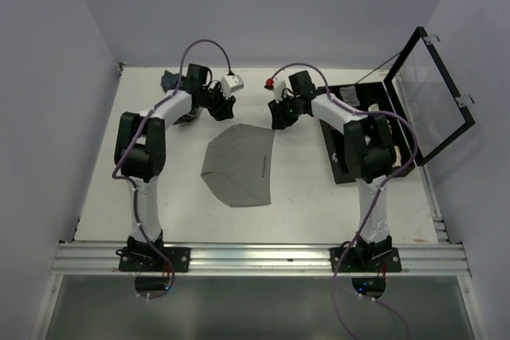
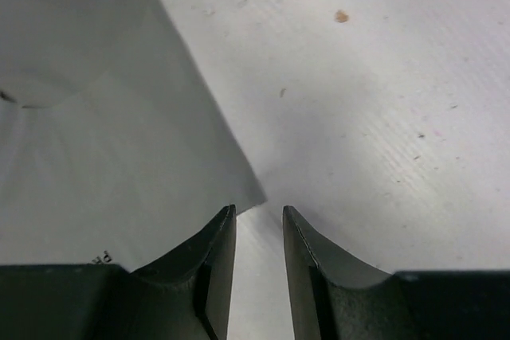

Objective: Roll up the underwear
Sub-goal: Fold the underwear

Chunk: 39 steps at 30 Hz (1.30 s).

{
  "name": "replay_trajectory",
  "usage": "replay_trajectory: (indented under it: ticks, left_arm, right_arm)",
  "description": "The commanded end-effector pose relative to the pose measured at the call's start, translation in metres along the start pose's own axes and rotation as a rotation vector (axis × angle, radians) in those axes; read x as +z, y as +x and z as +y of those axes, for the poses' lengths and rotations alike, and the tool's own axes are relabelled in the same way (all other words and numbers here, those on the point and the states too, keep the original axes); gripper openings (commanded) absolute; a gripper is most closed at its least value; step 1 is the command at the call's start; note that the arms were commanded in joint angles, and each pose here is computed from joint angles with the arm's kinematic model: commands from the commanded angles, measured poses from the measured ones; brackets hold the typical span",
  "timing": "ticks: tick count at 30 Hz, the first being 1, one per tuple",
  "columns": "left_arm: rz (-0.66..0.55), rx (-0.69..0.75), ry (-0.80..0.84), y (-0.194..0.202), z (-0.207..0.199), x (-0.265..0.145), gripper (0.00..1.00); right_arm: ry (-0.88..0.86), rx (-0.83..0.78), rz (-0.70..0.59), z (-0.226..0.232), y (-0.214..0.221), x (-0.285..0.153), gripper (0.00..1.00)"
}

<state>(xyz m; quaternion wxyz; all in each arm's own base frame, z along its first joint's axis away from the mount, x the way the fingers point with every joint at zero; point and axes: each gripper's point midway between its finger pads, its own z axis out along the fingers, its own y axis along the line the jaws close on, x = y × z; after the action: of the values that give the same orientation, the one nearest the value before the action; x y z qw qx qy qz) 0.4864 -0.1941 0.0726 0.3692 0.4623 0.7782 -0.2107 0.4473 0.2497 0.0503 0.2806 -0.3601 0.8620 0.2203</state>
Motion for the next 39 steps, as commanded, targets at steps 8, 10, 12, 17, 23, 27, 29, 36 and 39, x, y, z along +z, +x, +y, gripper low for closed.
replay_trajectory:
  ticks: [8, 10, 12, 17, 23, 27, 29, 36, 39]
  left_arm:
    - [-0.025, 0.009, 0.049, -0.014, -0.009, 0.041, 0.50]
    - [-0.011, 0.010, 0.060, -0.008, -0.012, 0.045, 0.50]
    - [0.002, 0.007, 0.066, -0.003, -0.013, 0.047, 0.50]
    - [0.059, 0.001, 0.076, 0.015, -0.015, 0.051, 0.49]
    - [0.110, 0.001, 0.066, 0.032, -0.014, 0.054, 0.44]
    - [0.127, -0.004, 0.094, 0.037, -0.021, 0.052, 0.34]
    - [0.123, -0.006, 0.116, 0.037, -0.027, 0.050, 0.26]
    - [0.097, -0.018, 0.165, 0.032, -0.040, 0.045, 0.10]
    - [0.096, -0.021, 0.173, 0.034, -0.044, 0.043, 0.00]
  right_arm:
    - [0.001, -0.001, -0.026, -0.014, -0.013, 0.015, 0.35]
    - [-0.029, -0.007, -0.018, -0.009, -0.011, 0.017, 0.35]
    - [-0.038, -0.019, -0.019, -0.006, -0.013, 0.019, 0.35]
    - [-0.060, -0.045, 0.065, 0.003, -0.002, 0.029, 0.35]
    - [-0.042, -0.072, 0.171, 0.002, 0.014, 0.040, 0.31]
    - [-0.056, -0.088, 0.211, 0.004, 0.023, 0.040, 0.24]
    - [-0.065, -0.091, 0.213, 0.006, 0.023, 0.038, 0.20]
    - [-0.129, -0.099, 0.168, 0.020, 0.017, 0.032, 0.12]
    - [-0.136, -0.094, 0.166, 0.022, 0.017, 0.032, 0.04]
